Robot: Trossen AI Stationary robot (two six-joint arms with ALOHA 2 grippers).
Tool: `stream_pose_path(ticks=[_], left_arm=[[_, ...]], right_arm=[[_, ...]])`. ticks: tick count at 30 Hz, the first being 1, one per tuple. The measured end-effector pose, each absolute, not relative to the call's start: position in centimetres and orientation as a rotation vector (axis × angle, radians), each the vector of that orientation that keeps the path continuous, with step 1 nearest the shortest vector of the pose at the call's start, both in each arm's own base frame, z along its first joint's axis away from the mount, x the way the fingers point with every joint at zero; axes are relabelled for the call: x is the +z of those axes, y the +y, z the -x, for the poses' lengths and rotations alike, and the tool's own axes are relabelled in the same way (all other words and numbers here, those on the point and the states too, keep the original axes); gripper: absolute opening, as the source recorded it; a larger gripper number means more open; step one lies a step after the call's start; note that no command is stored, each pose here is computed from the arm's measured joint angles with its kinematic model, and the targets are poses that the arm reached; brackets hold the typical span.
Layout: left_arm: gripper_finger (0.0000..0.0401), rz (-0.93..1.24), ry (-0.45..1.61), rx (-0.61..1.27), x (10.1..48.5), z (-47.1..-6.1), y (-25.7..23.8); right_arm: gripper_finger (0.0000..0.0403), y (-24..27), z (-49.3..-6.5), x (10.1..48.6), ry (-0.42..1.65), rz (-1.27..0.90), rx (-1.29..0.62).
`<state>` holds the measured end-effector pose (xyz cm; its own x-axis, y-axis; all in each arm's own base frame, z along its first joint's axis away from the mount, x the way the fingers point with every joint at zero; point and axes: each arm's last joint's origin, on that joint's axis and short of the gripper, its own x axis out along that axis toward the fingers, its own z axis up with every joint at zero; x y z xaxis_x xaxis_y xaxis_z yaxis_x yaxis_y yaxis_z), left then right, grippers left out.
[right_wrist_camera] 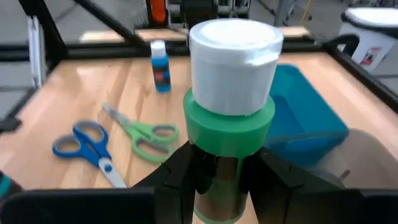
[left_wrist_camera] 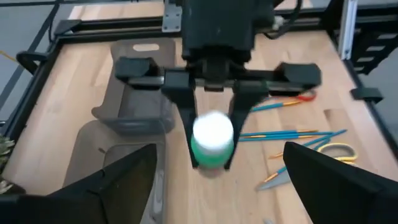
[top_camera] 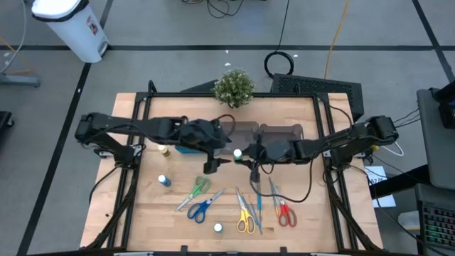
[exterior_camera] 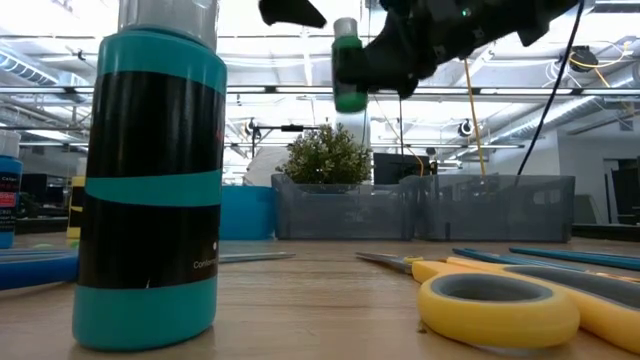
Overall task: Pick & Place Paint Supplies
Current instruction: Put the green paint bottle into the blue bin
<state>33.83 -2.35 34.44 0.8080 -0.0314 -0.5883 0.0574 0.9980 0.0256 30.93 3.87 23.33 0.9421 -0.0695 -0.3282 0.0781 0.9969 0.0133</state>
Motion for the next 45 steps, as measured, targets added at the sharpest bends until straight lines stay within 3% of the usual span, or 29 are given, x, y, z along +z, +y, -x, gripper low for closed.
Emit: stream_pose_path(ticks=[7,13,18,26,33,45], left_arm=[[0.0352,-0.08,0.693,-0.068,31.8,-35.9,-2.3],[0.0324,-0.07,0.702,-0.092,31.3,-36.3,-2.3],[0.0266,-0.05,0.7,-0.118,31.3,-36.3,-2.3],[0.0127,-0.046,0.699,-0.109,31.3,-36.3,-2.1],[0.0124,-0.023,0.694,-0.082,31.7,-36.0,-1.3],[0.0124,-0.014,0.67,0.218,37.3,-28.9,1.0]], right_arm=[[0.0102,4.0,-32.0,23.2,0.383,0.0,-0.074],[0.0102,4.0,-32.0,23.3,0.384,0.002,-0.073],[0.0102,4.0,-32.0,23.2,0.386,0.003,-0.073],[0.0102,4.0,-32.0,23.1,0.396,0.003,-0.069],[0.0118,4.0,-32.0,23.2,0.388,0.006,-0.075],[0.0239,3.9,-30.4,25.2,0.375,0.01,-0.064]])
